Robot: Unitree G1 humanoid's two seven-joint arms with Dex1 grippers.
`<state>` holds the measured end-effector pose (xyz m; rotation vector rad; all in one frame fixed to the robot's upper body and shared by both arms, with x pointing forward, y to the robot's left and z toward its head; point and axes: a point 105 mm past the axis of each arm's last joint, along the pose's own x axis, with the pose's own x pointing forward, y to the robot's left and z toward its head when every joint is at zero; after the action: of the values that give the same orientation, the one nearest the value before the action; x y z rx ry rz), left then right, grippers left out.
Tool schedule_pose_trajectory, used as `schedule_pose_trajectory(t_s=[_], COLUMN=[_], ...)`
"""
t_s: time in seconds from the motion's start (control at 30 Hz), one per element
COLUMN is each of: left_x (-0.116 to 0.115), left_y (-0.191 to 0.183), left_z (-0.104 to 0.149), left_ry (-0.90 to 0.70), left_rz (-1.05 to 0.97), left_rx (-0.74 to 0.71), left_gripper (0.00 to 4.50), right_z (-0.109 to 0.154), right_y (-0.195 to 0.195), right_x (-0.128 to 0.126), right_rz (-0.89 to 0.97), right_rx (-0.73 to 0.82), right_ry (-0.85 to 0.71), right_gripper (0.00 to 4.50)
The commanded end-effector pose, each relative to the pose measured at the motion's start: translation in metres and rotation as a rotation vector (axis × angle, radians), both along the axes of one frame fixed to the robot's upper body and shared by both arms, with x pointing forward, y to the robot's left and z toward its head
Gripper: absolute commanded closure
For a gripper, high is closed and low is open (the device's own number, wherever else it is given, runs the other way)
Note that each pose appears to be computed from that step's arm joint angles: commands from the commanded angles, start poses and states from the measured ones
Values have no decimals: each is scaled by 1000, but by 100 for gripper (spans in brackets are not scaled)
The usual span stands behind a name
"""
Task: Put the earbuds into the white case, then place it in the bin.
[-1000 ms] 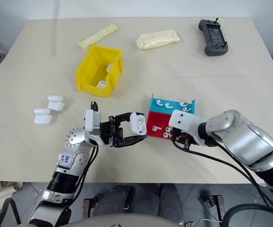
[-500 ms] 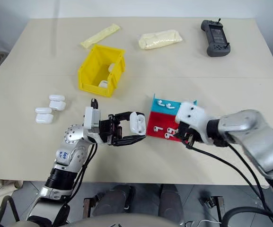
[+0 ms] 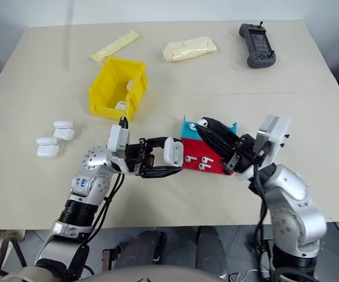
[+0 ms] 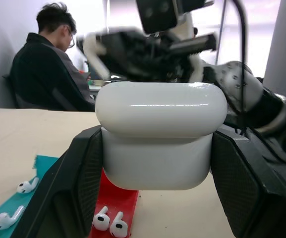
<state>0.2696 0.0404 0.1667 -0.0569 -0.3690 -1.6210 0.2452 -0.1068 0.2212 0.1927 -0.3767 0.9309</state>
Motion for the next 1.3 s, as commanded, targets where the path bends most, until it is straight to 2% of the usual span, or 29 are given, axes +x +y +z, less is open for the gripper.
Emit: schedule_pose_trajectory(t_s=[0.03,0.33,0.57,0.9,1.3], left_x=[-1,1,0,2,7], left_y=[-1,2,3,2,3], left_z=[12,21,23,25,27], left_ry=[-21,-3,-11,-22,-29], left_rz=[-18,-13,-13,-18,10], left_rx=[-39,-65,-57,-56,-73], left_gripper=[169,169,169,169,169], right_z=[10,-1,-18,-29,-29], right_y=[15,28,28,32,21], right_x=[-12,-11,-5,1,-13], right_rz=[37,78,63,58,81], right_rx=[17,23,20,6,-88], right_ry=[-71,-72,-51,-52,-77], right_gripper=[399,399,399,399,399])
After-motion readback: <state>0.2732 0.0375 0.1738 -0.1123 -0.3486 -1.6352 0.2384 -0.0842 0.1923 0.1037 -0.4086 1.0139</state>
